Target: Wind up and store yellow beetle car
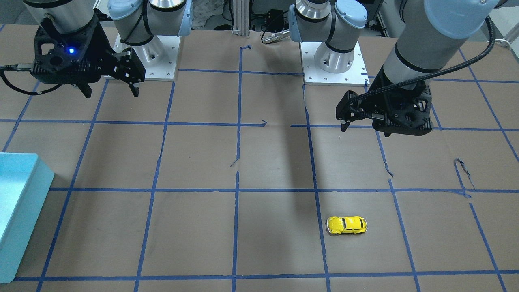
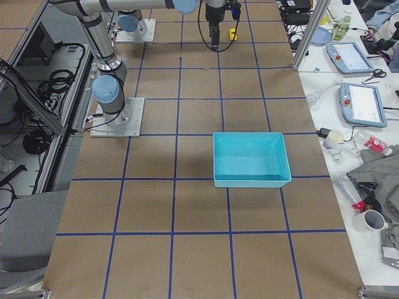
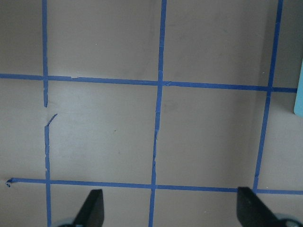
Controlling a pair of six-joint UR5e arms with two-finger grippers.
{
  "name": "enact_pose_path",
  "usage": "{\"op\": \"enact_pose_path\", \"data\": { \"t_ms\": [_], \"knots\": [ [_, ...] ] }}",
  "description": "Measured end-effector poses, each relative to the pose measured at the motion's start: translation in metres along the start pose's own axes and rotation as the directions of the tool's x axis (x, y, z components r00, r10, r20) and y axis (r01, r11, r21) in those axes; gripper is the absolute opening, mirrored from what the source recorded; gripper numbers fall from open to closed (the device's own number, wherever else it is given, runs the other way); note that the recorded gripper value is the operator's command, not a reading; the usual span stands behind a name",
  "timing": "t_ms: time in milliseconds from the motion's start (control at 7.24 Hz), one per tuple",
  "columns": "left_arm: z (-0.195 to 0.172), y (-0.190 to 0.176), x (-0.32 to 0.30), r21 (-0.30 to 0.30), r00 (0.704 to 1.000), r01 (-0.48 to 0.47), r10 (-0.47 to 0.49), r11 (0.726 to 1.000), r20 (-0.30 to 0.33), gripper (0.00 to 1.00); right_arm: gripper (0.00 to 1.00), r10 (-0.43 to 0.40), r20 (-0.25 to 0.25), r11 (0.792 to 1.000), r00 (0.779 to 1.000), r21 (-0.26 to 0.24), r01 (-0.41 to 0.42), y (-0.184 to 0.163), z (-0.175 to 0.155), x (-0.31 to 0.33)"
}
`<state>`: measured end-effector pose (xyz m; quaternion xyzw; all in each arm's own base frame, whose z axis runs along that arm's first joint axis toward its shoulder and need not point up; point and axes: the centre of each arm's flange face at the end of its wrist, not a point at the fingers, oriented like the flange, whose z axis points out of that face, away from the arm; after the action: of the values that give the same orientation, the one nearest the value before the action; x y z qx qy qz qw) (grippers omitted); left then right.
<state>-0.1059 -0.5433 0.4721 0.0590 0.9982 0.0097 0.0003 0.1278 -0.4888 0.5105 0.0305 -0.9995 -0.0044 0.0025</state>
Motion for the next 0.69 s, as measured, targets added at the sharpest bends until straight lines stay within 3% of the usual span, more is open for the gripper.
{"op": "enact_pose_path", "data": {
  "t_ms": [691],
  "knots": [
    [0.0004,0.001,-0.0019,0.004,1.0,0.009,-0.009,1.0,-0.002,1.0,1.0,0.007,0.05,1.0,0.999,0.007,-0.007,-0.0084,0.0039,-0.0047]
  ]
}}
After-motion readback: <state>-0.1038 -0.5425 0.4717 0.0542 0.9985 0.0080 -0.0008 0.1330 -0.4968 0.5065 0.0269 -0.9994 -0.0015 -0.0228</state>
